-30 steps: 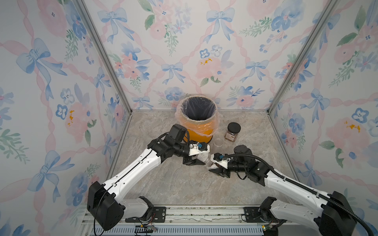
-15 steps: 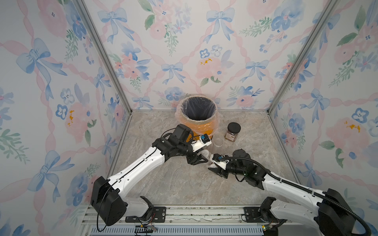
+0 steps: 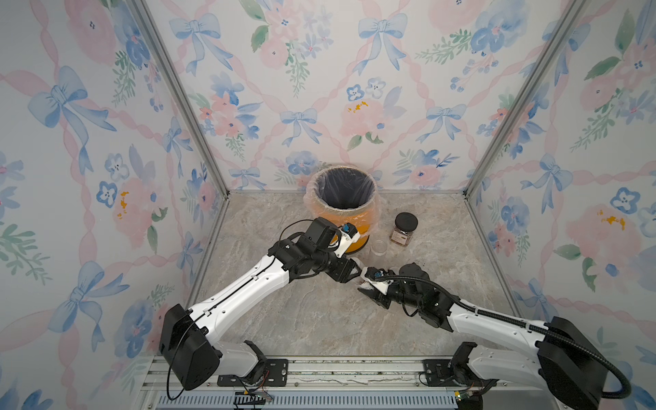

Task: Empty the moldy dried flower tea in the jars
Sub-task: Unscrew the lid from the jar.

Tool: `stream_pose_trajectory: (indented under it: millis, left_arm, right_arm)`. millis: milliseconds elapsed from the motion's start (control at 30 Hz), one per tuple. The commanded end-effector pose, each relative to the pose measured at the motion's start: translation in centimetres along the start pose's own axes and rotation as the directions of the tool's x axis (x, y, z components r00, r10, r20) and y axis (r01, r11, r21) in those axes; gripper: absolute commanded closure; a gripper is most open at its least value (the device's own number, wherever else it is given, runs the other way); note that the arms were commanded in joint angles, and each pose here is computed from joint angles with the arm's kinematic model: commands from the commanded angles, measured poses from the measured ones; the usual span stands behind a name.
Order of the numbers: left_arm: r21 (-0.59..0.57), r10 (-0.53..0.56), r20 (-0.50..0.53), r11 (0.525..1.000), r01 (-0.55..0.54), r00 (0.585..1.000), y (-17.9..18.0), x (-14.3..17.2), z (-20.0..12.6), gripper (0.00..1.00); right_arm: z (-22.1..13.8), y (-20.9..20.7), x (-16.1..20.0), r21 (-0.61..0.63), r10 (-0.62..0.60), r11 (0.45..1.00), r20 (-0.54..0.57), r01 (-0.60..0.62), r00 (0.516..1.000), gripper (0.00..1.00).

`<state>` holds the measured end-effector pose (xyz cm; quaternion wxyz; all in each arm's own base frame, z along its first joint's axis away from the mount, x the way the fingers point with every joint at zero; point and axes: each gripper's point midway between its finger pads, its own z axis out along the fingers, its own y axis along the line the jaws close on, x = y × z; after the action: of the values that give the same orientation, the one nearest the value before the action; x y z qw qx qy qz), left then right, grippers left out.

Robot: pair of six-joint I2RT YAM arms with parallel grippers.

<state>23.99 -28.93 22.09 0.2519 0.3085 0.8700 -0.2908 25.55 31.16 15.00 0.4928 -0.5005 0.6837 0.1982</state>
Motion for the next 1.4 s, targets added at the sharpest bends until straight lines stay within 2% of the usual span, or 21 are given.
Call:
stream_pose_trajectory:
  millis: [0, 133, 367, 533, 700, 800, 900, 1067, 1167, 1267, 1367]
  left_arm:
    - [0.03, -0.168, 0.029, 0.986, 0.167, 0.985, -0.9, -0.9, -0.5, 0.62]
    - [0.031, -0.224, 0.029, 0.974, 0.223, 0.974, -0.9, -0.9, -0.6, 0.59]
    - [0.031, -0.185, 0.009, 0.982, 0.184, 0.983, -0.8, -0.6, 0.0, 0.41]
    - [0.027, -0.054, 0.049, 0.998, 0.053, 0.997, -1.1, -1.5, -0.9, 0.25]
    - [0.0, 0.081, 0.077, 0.997, -0.081, 0.994, -1.0, -1.8, -1.7, 0.08]
    - [-0.026, 0.135, 0.091, 0.991, -0.133, 0.987, -0.7, -2.0, -2.2, 0.02]
    - [-0.061, 0.201, 0.11, 0.979, -0.195, 0.973, -0.3, -2.2, -3.1, 0.02]
    - [-0.09, 0.331, 0.13, 0.943, -0.321, 0.935, -0.3, -1.9, -4.4, 0.02]
    - [-0.083, 0.425, 0.141, 0.905, -0.417, 0.894, -0.9, -1.4, -5.1, 0.02]
    - [-0.081, 0.522, 0.155, 0.853, -0.516, 0.838, -1.5, -0.9, -5.9, 0.02]
    - [-0.101, 0.621, 0.186, 0.783, -0.614, 0.761, -2.2, -0.8, -7.3, 0.02]
  right_arm:
    - [0.4, 0.2, -2.8, 0.015, -0.048, 0.999, 0.115, 0.047, 0.992, 0.46]
    - [0.5, 0.4, -2.9, 0.012, -0.049, 0.999, 0.118, 0.048, 0.992, 0.46]
    - [0.6, 0.7, -3.0, -0.001, -0.049, 0.999, 0.123, 0.049, 0.991, 0.46]
    - [0.5, 0.7, -3.0, -0.005, -0.052, 0.999, 0.118, 0.053, 0.992, 0.46]
    - [0.4, 0.8, -3.0, -0.01, -0.049, 0.999, 0.123, 0.051, 0.991, 0.46]
    - [0.4, 0.9, -2.9, -0.012, -0.048, 0.999, 0.121, 0.049, 0.991, 0.46]
    - [0.3, 0.9, -2.8, -0.016, -0.045, 0.999, 0.121, 0.047, 0.992, 0.46]
    - [0.3, 1.0, -2.6, -0.024, -0.036, 0.999, 0.117, 0.039, 0.992, 0.46]
    - [0.3, 0.9, -2.6, -0.028, -0.029, 0.999, 0.119, 0.033, 0.993, 0.46]
    - [0.2, 0.8, -2.7, -0.032, -0.021, 0.999, 0.124, 0.026, 0.992, 0.46]
    - [-0.3, 0.7, -3.0, -0.045, -0.005, 0.999, 0.135, 0.011, 0.991, 0.46]
